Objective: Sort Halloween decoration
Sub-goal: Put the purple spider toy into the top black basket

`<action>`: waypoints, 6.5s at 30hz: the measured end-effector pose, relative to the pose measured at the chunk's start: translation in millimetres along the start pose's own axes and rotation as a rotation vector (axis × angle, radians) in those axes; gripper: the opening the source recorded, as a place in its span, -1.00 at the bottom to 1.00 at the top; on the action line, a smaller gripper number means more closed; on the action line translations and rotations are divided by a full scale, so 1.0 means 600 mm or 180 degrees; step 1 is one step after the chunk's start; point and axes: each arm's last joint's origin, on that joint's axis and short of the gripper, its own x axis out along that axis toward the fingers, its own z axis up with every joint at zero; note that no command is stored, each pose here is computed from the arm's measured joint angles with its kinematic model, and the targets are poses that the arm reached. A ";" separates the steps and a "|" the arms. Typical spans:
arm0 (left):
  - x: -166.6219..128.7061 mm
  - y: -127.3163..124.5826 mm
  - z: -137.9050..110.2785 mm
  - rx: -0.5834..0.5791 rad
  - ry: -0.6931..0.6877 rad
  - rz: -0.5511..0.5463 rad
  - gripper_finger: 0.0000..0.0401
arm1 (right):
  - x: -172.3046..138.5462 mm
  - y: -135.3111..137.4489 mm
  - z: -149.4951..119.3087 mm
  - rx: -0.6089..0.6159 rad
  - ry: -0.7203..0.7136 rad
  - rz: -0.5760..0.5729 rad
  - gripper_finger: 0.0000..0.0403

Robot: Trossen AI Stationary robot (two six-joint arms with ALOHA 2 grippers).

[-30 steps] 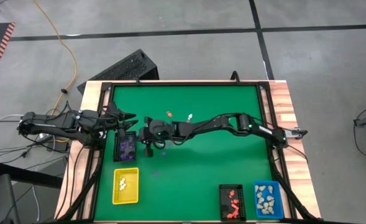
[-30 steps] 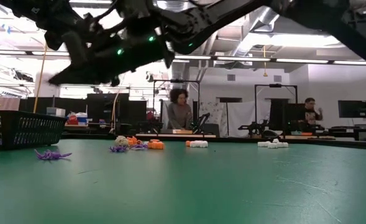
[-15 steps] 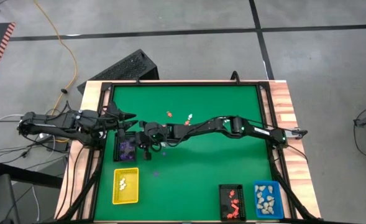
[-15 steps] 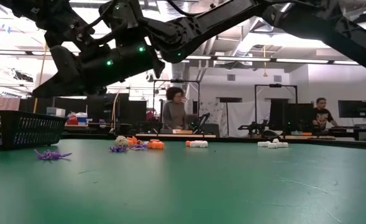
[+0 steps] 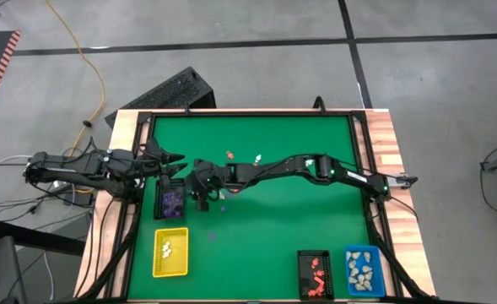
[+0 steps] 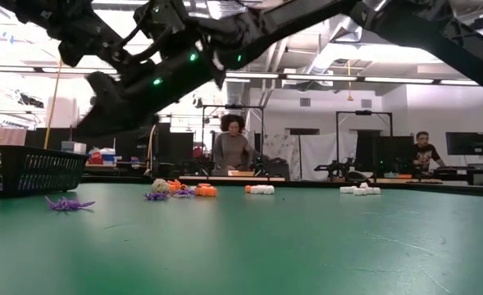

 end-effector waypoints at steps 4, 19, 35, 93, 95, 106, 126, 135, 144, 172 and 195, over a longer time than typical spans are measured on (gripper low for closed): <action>0.000 0.001 -0.003 0.0022 0.0047 0.0014 -0.33 | -0.036 -0.033 0.008 -0.0218 0.0566 -0.0519 -0.03; 0.000 0.004 -0.011 0.0066 0.0212 0.0067 -0.33 | -0.081 -0.190 -0.072 0.0533 0.1494 -0.0569 -0.13; 0.000 0.004 -0.012 0.0154 0.0222 0.0072 -0.33 | -0.229 -0.192 0.044 0.0208 0.1483 -0.0673 -0.14; 0.000 0.005 -0.009 0.0087 0.0150 0.0156 -0.33 | -0.151 0.049 -0.211 -0.0116 0.0383 0.0028 -0.15; 0.000 0.005 -0.009 0.0087 0.0146 0.0160 -0.33 | -0.151 0.046 -0.211 -0.0065 0.0405 -0.0113 -0.17; 0.000 0.005 -0.009 0.0088 0.0147 0.0161 -0.33 | -0.151 0.040 -0.215 0.0029 0.0513 -0.0369 -0.78; 0.000 0.005 -0.010 0.0069 0.0155 0.0161 -0.33 | -0.156 0.037 -0.170 0.0256 0.0189 -0.0336 -0.58; 0.000 0.005 -0.010 0.0069 0.0156 0.0161 -0.33 | -0.151 0.015 -0.177 0.0268 0.0181 -0.0427 0.02; 0.004 0.006 -0.019 0.0090 0.0193 0.0172 -0.33 | -0.138 0.021 -0.192 0.0259 0.0184 -0.0384 0.05; 0.008 0.005 -0.023 0.0094 0.0147 0.0158 -0.33 | -0.110 0.021 -0.213 0.0535 0.0448 -0.0432 -0.92; 0.007 0.005 -0.021 0.0080 0.0119 0.0156 -0.33 | -0.060 0.026 -0.044 0.0259 -0.0587 -0.0154 -0.92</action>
